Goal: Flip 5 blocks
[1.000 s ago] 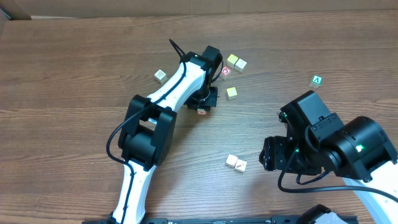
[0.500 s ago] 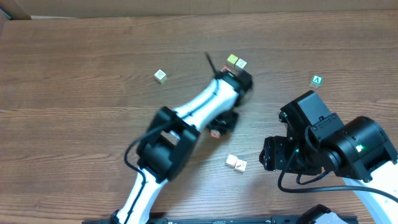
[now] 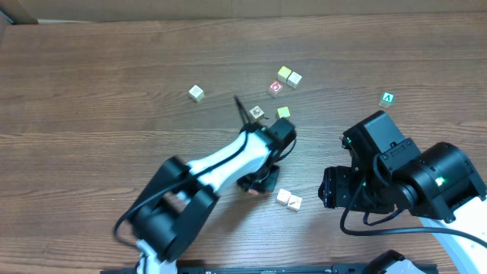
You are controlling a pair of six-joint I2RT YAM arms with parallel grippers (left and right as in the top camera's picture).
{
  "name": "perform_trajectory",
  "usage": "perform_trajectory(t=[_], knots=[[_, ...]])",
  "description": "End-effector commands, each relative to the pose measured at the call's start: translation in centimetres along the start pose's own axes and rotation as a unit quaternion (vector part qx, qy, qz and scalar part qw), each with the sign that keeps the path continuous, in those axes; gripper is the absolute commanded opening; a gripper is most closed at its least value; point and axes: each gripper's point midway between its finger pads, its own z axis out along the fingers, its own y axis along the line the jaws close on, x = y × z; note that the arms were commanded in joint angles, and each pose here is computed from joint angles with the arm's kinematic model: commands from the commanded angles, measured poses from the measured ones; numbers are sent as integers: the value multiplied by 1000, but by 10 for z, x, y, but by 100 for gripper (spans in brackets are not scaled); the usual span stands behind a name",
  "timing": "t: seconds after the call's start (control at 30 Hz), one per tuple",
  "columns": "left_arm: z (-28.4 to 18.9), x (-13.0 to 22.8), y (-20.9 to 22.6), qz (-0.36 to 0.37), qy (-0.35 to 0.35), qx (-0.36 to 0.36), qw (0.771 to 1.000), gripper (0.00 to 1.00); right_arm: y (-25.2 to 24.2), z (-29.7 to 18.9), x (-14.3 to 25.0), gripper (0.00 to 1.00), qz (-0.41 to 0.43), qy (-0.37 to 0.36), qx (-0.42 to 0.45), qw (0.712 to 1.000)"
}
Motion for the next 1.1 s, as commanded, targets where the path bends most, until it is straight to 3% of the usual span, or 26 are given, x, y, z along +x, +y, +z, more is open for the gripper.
perform_trajectory(t=[0.0,0.27,0.6,0.77,1.07], knots=[[-18,14,-7,4,-33,57,998,6,-2,-2,0,67,-5,-9,2,1000],[3,34,-33,44,-38,153,986,8,-2,-2,0,66,-5,-8,1,1000],[7,29,-41,55,-61,168,982,16,0,-2,2,67,-3,-4,-4,1000],[10,19,-26,30,-78,134,987,20,1,-2,2,67,-4,-2,-7,1000],[7,-6,0,-21,-107,124,986,18,1,-2,2,67,-3,-3,-7,1000]])
